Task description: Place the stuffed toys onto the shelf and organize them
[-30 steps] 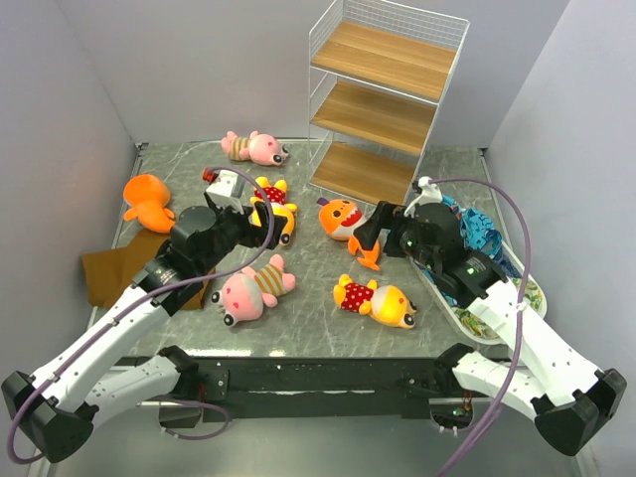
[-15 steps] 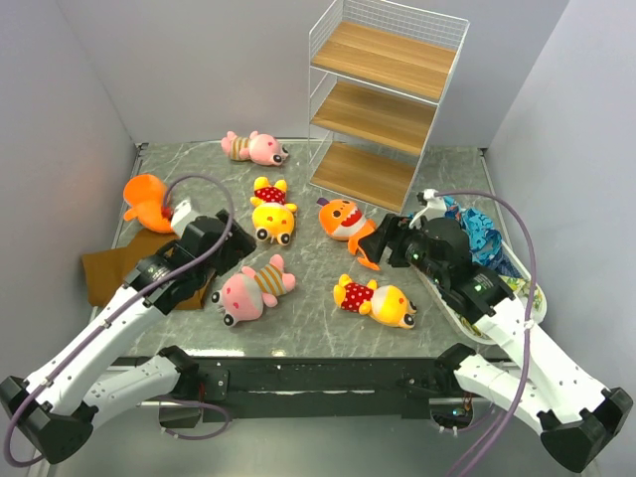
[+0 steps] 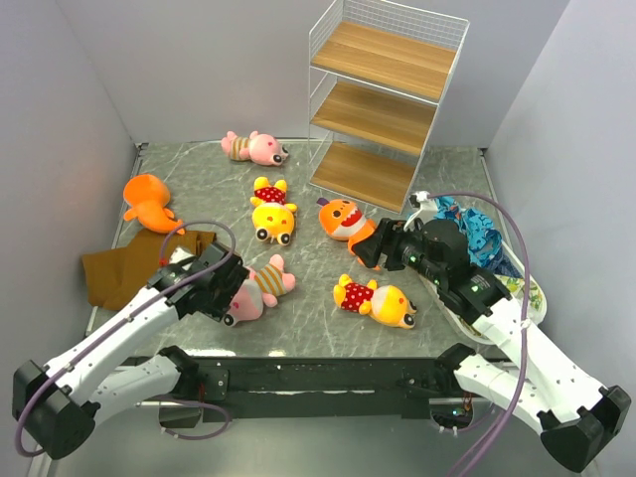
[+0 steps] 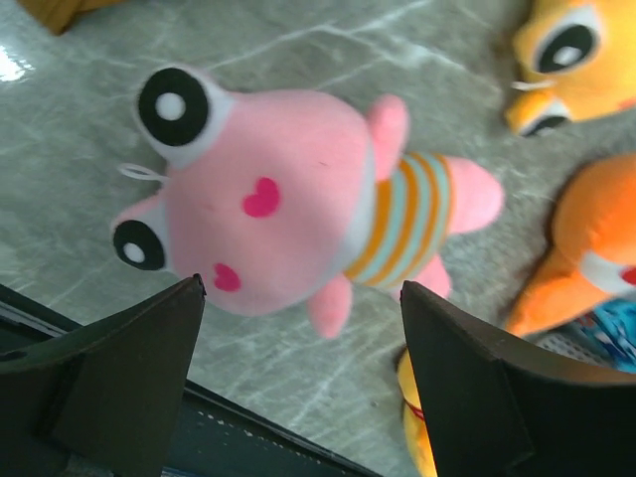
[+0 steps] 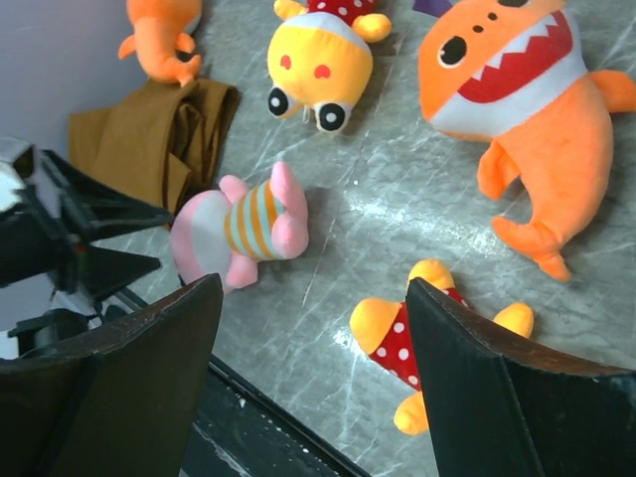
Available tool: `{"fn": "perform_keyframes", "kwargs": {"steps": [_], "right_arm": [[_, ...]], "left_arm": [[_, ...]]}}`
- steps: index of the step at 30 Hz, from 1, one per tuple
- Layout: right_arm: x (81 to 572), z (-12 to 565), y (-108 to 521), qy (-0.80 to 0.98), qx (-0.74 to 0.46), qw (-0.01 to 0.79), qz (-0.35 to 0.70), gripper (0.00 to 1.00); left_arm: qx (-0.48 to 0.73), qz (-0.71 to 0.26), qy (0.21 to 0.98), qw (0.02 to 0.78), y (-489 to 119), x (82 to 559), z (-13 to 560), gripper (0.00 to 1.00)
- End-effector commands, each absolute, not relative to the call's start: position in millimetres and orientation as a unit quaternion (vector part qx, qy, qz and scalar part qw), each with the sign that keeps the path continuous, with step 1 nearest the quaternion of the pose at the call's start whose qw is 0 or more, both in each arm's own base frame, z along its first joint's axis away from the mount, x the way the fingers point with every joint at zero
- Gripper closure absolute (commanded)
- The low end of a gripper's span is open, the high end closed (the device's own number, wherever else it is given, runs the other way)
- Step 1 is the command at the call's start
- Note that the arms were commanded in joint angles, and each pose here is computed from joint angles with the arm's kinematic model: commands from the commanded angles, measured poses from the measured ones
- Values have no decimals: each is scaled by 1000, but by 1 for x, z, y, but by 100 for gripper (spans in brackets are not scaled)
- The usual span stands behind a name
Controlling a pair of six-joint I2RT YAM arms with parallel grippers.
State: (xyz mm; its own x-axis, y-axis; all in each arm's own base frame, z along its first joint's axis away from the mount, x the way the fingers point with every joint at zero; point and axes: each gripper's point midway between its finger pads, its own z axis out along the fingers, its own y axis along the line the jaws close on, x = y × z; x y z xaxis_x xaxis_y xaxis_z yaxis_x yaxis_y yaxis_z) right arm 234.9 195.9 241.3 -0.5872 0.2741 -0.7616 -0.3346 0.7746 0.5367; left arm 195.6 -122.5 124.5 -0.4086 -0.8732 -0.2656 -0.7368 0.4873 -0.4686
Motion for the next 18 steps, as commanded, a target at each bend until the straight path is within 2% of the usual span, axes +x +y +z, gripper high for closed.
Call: {"fn": "perform_keyframes", "kwargs": {"steps": [1, 4, 7, 9, 10, 13, 18], "right_arm": [[232, 259, 202, 801, -35, 476, 362, 19], [232, 259, 205, 799, -40, 473, 368, 21], [231, 260, 207, 798, -46, 472, 372, 21], [232, 262, 207, 796, -49, 475, 371, 21], [232, 262, 208, 796, -52, 475, 371, 22], [230, 266, 212, 790, -71, 477, 378, 23], [225, 280, 224, 751, -121, 504, 408, 26]], "left_arm": [[-514, -114, 815, 242, -116, 197, 104, 15], [-500, -104, 824, 244, -117, 199, 89, 17], [-480, -96, 839, 238, -121, 201, 75, 31], [-446, -100, 857, 239, -127, 203, 72, 46], [-434, -111, 860, 244, -132, 209, 74, 67], [-398, -121, 871, 262, -137, 217, 86, 97], [-304, -148, 888, 312, -146, 233, 121, 99]]}}
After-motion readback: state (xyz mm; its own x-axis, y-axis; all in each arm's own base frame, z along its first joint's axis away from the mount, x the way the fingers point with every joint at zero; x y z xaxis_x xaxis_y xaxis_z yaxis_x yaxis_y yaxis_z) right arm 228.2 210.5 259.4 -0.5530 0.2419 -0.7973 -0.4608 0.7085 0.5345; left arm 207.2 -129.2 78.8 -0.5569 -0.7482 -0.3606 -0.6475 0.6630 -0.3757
